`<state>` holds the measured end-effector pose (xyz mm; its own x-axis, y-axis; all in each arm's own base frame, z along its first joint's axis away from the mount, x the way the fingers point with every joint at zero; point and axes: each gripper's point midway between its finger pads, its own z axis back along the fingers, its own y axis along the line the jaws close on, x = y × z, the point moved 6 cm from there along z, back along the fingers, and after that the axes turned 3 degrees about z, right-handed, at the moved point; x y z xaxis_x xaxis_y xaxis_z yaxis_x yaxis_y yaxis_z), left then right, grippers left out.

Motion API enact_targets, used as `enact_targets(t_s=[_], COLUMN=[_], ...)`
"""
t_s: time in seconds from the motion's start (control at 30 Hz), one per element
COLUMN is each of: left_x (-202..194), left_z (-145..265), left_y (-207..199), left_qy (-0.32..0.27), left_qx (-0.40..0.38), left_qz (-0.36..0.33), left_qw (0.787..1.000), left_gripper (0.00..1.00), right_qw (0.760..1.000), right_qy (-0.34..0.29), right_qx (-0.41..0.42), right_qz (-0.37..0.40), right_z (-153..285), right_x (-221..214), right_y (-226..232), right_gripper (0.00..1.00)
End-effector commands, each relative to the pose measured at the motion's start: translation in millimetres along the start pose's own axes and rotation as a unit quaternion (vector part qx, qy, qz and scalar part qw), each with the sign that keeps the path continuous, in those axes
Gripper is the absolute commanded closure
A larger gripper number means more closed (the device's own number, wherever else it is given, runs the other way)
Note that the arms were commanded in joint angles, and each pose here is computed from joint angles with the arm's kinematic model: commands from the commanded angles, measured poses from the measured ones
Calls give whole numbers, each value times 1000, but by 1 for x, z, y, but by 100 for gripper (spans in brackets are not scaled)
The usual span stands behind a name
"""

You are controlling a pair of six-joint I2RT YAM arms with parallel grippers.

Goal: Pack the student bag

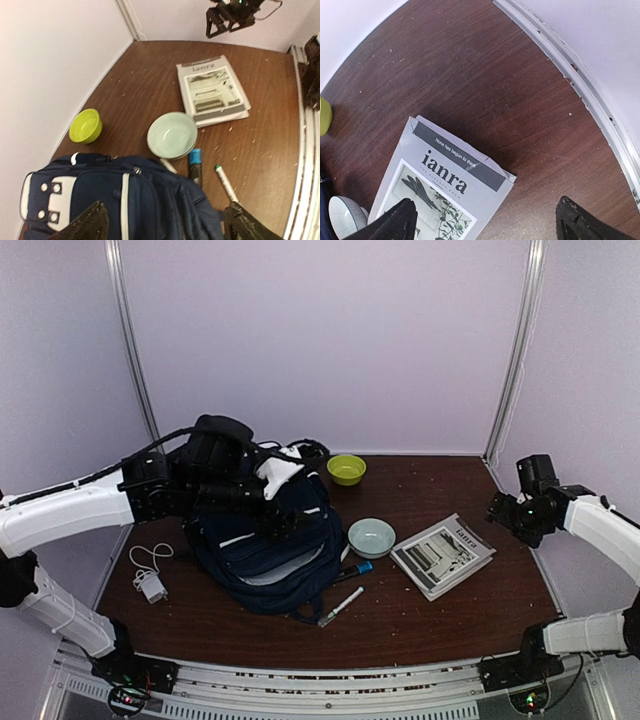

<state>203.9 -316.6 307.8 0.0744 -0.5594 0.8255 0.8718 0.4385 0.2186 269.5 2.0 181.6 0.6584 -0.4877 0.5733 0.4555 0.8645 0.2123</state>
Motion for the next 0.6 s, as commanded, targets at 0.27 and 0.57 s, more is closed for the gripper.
enact_targets(t_s=[0.27, 0.57], left_x=[48, 34], left_z=[-113, -113], left_y=[-41, -43], left_qy=[-11, 7], left_qx=[-136, -125], left_qz=[31, 31], left_qw=[990, 992], left_gripper=[28, 25], right_qw=[987, 971], right_qy=[135, 175], right_qx=[82, 158], right_qz=[-15, -37], right_z=[-28, -61], right_x=[-82, -95], right_y=[14, 38], right_gripper=[14, 39])
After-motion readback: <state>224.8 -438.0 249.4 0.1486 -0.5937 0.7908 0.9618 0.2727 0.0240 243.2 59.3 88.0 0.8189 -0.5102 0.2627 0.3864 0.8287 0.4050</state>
